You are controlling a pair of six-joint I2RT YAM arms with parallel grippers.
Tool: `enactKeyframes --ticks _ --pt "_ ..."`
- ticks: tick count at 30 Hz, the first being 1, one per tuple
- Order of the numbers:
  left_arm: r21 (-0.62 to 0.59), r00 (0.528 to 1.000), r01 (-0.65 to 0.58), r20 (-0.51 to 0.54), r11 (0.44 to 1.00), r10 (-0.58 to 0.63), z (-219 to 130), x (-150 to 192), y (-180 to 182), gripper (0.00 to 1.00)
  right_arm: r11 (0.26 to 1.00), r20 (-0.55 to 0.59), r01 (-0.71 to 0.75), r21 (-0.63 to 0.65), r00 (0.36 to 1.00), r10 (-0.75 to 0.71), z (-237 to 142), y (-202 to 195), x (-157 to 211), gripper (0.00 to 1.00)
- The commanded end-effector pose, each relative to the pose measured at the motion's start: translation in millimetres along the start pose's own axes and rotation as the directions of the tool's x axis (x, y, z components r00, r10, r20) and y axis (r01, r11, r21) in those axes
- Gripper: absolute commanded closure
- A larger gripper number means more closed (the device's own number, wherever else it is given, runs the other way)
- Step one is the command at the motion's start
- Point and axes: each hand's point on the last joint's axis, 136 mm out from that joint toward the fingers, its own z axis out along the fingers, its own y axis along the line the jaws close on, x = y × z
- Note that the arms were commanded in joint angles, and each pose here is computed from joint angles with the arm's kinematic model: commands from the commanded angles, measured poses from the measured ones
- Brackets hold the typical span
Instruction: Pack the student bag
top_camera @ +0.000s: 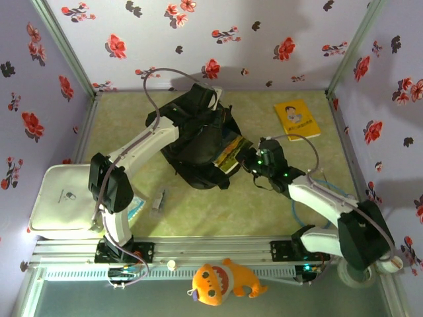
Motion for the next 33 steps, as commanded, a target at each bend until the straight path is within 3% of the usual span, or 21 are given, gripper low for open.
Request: enactKeyframes --ticks 1,14,19,22,27,33 --pt "0.079 0.988 -0.003 0.151 0.997 -0.009 -29 -47 -21 1.0 0.995 0.089 -0.018 0.099 0.996 0.01 16 -5 -21 1.0" --pt "0.115 0.985 0.05 0.161 0.992 -0.068 -42 -55 -13 1.0 0.984 0.078 -0.159 0.082 0.985 0.153 91 9 -20 1.0" --pt "0.114 0.984 0.057 0.162 0.992 -0.075 -44 -56 -10 1.0 0.98 0.021 -0.192 0.042 0.981 0.192 120 15 -10 0.98" --pt "0.11 0.983 0.063 0.162 0.992 -0.081 -45 -56 -7 1.0 0.977 -0.005 -0.212 0.014 0.977 0.212 133 17 -5 0.95" --pt "0.101 0.984 0.073 0.156 0.992 -0.088 -43 -54 0 1.0 0.977 -0.078 -0.203 -0.066 0.977 0.197 148 35 -2 0.82" --pt "0.077 0.985 0.086 0.146 0.993 -0.097 -43 -50 14 1.0 0.987 -0.115 -0.135 -0.085 0.985 0.125 136 37 6 0.95"
